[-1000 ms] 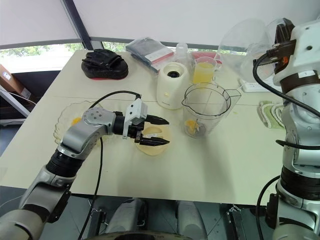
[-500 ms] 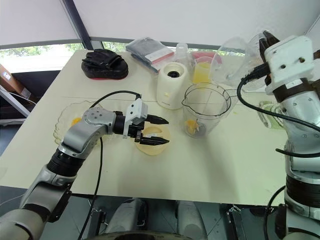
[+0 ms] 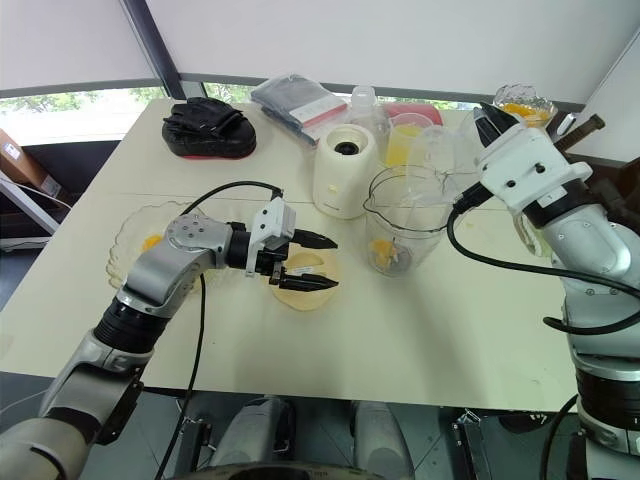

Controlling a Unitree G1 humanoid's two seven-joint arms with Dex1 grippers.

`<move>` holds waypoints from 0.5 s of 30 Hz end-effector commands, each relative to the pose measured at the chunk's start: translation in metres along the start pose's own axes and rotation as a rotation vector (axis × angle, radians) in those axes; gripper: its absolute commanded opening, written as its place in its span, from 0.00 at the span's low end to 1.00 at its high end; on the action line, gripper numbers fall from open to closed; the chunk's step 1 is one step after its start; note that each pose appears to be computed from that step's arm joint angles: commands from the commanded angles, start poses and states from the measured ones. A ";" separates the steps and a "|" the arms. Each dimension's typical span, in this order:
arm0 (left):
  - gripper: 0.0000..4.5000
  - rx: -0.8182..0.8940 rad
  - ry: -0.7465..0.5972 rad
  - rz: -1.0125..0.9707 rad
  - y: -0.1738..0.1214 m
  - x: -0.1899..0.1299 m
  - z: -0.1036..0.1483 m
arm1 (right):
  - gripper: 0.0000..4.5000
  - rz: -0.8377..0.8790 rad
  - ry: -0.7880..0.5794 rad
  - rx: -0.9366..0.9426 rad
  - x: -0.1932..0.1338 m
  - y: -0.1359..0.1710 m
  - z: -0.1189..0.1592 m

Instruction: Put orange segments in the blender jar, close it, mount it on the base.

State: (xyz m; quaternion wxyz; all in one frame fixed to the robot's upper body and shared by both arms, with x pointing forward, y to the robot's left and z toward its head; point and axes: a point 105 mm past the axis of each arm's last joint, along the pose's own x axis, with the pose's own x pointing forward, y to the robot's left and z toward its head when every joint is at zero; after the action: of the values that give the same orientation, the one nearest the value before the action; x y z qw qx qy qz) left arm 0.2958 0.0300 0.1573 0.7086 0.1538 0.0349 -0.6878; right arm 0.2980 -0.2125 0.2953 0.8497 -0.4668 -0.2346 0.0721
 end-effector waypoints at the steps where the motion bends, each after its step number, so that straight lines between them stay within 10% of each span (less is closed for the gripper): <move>1: 0.77 0.042 -0.016 -0.002 0.000 0.001 0.009 | 0.01 -0.038 -0.039 -0.043 -0.001 -0.011 0.011; 15: 0.77 0.047 -0.008 -0.012 0.000 0.001 0.009 | 0.01 -0.167 0.074 0.086 -0.011 -0.023 -0.013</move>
State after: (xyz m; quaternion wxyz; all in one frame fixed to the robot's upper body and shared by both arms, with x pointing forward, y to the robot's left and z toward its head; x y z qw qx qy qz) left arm 0.2954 0.0297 0.1571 0.7069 0.1551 0.0346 -0.6892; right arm 0.3013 -0.2281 0.2898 0.8777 -0.4264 -0.2166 0.0316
